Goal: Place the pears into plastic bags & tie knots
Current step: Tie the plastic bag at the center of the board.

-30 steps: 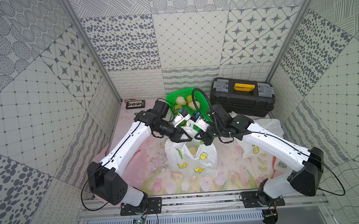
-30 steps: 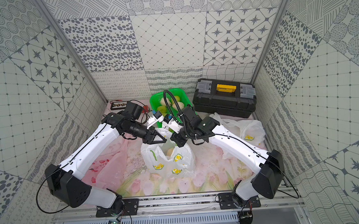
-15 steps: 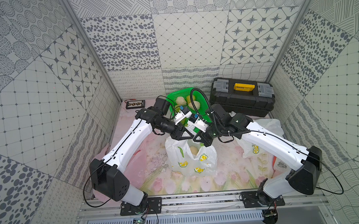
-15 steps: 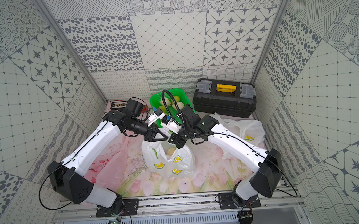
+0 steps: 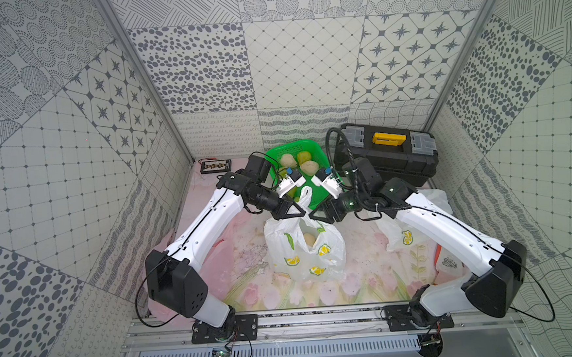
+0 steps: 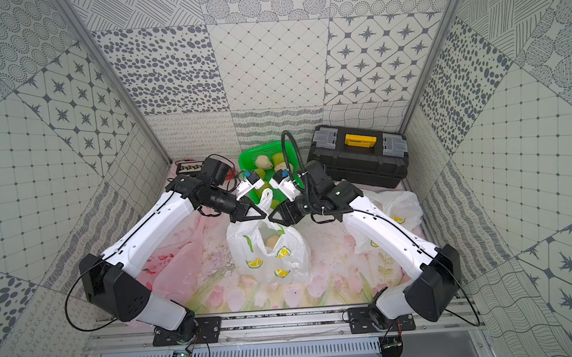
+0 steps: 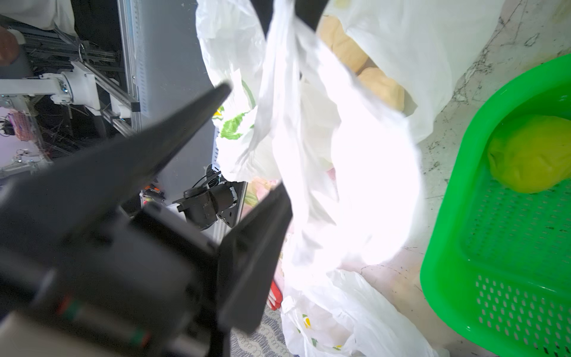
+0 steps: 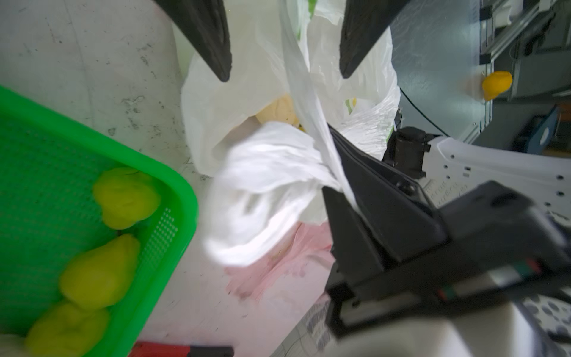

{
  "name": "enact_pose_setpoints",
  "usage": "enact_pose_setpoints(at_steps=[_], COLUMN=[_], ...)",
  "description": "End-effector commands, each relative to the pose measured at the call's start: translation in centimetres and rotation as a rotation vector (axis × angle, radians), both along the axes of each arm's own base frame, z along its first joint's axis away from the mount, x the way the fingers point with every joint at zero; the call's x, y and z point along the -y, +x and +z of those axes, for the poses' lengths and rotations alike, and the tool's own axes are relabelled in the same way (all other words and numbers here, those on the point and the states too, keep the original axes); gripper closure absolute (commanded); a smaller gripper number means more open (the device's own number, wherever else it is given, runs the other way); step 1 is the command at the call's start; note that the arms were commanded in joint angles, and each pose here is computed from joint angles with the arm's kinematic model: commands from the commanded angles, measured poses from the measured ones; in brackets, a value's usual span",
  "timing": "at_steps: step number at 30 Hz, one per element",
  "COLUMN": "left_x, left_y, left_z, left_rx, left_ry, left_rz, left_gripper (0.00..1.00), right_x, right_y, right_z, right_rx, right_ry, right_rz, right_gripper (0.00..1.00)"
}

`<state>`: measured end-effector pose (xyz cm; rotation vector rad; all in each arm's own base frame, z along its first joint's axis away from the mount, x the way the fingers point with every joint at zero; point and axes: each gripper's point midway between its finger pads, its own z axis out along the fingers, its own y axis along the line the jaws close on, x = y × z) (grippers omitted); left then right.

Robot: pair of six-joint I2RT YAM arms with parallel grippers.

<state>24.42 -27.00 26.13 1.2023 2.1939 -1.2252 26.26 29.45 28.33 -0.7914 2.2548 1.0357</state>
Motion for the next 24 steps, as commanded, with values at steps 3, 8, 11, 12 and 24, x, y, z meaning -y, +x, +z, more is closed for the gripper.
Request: enact_pose_setpoints(at_steps=[3, 8, 11, 12, 24], left_x=[-0.1, 0.1, 0.3, 0.3, -0.8], left_y=[0.9, 0.7, 0.4, 0.2, 1.6], left_z=[0.7, 1.1, 1.2, 1.3, 0.5], left_rx=[0.096, 0.099, 0.099, 0.100, 0.112], left_ry=[-0.014, -0.021, -0.026, -0.028, 0.038], left_rz=[0.025, 0.015, 0.004, -0.001, 0.086], left_gripper=[1.00, 1.00, 1.00, 1.00, 1.00], right_x=[-0.2, -1.9, -2.4, -2.5, -2.8], right_y=[2.6, 3.1, 3.8, 4.0, 4.1], right_z=[4.2, 4.6, 4.6, 4.7, 6.0], right_rx=[-0.163, -0.184, -0.189, -0.187, -0.149], right_ry=[0.173, 0.157, 0.155, 0.155, 0.189], right_rz=[-0.174, -0.159, -0.160, -0.161, -0.126], right_gripper=[0.41, 0.44, 0.46, 0.47, 1.00])
